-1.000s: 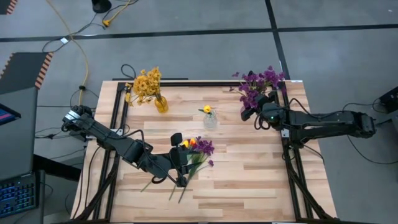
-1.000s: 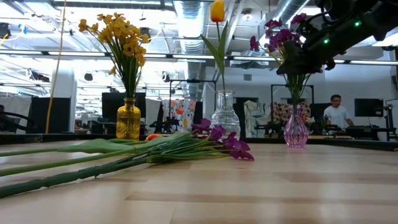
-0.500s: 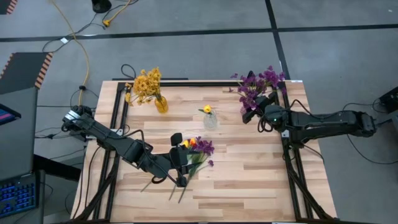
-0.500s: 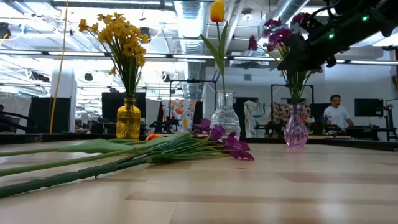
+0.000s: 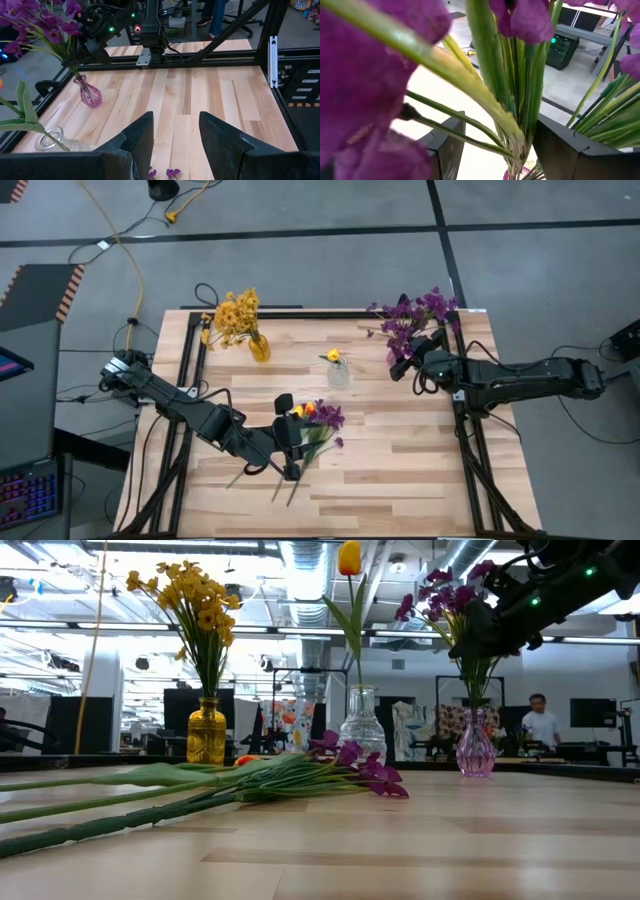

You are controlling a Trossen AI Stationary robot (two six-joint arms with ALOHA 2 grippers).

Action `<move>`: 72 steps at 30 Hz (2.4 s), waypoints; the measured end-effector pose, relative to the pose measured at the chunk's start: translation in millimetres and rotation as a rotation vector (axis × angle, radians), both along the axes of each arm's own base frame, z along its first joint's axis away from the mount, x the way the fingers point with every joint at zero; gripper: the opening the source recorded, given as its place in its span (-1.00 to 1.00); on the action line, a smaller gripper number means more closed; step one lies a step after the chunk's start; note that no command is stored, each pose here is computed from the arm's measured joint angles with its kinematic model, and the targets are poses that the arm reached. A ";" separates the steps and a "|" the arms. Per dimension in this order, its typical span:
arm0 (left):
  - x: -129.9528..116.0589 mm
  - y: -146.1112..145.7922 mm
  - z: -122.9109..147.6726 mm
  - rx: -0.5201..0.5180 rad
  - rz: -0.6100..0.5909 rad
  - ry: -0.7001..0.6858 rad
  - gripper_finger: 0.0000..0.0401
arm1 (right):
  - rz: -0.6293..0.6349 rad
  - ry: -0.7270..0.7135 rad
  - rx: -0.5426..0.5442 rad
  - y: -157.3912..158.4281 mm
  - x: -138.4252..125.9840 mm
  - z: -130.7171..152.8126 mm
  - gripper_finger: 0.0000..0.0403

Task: Sort flowers into vase by color
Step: Put the violet flowers into the pink vase

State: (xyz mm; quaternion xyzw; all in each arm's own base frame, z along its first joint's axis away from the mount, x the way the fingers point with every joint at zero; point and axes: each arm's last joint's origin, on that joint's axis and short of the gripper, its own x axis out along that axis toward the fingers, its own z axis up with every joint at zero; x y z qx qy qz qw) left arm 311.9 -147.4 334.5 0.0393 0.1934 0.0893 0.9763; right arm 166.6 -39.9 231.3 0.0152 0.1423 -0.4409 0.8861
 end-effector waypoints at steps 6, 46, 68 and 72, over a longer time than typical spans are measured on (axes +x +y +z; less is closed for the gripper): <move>0.0 0.0 0.0 0.000 0.000 0.000 -0.27 | 0.000 0.001 0.000 0.0 0.0 -0.1 0.21; 0.1 0.1 0.0 0.000 0.000 0.000 -0.27 | 0.005 0.102 -0.050 -2.7 -1.8 -2.3 0.21; 0.1 0.1 0.0 0.000 0.000 0.000 -0.27 | 0.020 0.141 -0.078 -2.5 -1.7 -2.3 0.21; 0.2 0.0 0.3 -0.004 0.001 -0.004 -0.27 | 0.013 0.119 -0.062 -2.5 -1.7 -2.3 0.21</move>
